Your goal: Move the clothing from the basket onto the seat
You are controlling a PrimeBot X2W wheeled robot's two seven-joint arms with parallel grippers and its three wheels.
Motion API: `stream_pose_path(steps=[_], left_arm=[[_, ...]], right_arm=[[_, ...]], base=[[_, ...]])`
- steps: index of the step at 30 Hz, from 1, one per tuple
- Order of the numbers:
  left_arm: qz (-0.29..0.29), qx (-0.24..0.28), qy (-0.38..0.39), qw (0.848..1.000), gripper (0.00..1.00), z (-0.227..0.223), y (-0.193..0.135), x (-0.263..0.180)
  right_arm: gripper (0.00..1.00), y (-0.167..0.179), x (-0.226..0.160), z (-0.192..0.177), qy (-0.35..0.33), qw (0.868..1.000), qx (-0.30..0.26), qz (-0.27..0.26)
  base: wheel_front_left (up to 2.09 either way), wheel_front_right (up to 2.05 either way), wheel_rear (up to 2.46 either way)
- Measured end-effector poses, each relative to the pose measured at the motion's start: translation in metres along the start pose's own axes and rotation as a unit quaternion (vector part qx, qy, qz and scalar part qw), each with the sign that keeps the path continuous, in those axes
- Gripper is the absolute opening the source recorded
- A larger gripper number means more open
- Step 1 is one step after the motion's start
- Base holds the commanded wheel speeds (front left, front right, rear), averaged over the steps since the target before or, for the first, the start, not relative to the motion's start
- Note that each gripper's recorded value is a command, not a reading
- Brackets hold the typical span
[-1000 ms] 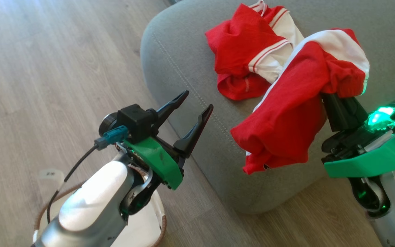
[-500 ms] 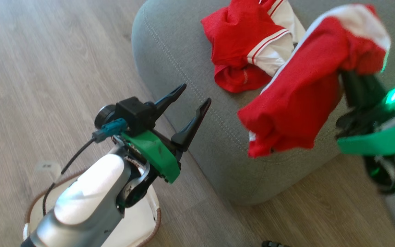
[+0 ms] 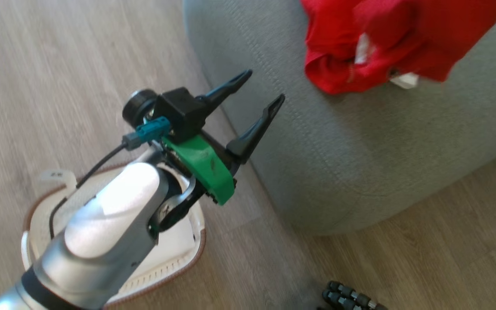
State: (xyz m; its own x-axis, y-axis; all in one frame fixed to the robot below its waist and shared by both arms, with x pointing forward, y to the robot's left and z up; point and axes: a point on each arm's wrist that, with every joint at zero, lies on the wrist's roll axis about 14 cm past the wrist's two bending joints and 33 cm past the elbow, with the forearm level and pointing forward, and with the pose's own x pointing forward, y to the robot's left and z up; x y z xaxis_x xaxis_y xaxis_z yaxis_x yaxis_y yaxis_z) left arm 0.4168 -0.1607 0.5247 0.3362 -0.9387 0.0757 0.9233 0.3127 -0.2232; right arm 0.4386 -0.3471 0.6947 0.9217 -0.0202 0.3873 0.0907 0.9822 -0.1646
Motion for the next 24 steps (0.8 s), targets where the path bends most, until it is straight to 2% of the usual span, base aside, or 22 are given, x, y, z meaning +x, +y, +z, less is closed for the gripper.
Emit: stream_pose_path(steps=[5,10,15,19,24], left_arm=[[0.010,-0.008,-0.002,1.000,1.00,-0.007,0.022,-0.002],[0.021,-0.016,0.004,1.000,1.00,-0.021,0.043,-0.005],[0.021,-0.017,0.008,1.000,1.00,-0.033,0.055,-0.009],[0.031,-0.024,0.006,0.999,1.00,-0.042,0.068,-0.012],[0.033,-0.028,0.004,0.999,1.00,-0.050,0.075,-0.015]], right_arm=[[0.00,-0.030,0.033,-0.020,0.017,0.999,-0.032,-0.034],[0.00,-0.042,0.056,-0.060,0.051,0.996,-0.037,-0.057],[0.00,-0.061,0.055,-0.113,0.111,0.989,-0.042,-0.090],[0.00,-0.060,0.056,-0.152,0.151,0.983,-0.033,-0.101],[0.00,-0.055,0.047,-0.208,0.240,0.965,-0.032,-0.104]], base=[[0.00,0.00,0.00],[0.00,0.00,0.00],[0.00,0.00,0.00],[0.00,0.00,0.00],[0.00,0.00,0.00]])
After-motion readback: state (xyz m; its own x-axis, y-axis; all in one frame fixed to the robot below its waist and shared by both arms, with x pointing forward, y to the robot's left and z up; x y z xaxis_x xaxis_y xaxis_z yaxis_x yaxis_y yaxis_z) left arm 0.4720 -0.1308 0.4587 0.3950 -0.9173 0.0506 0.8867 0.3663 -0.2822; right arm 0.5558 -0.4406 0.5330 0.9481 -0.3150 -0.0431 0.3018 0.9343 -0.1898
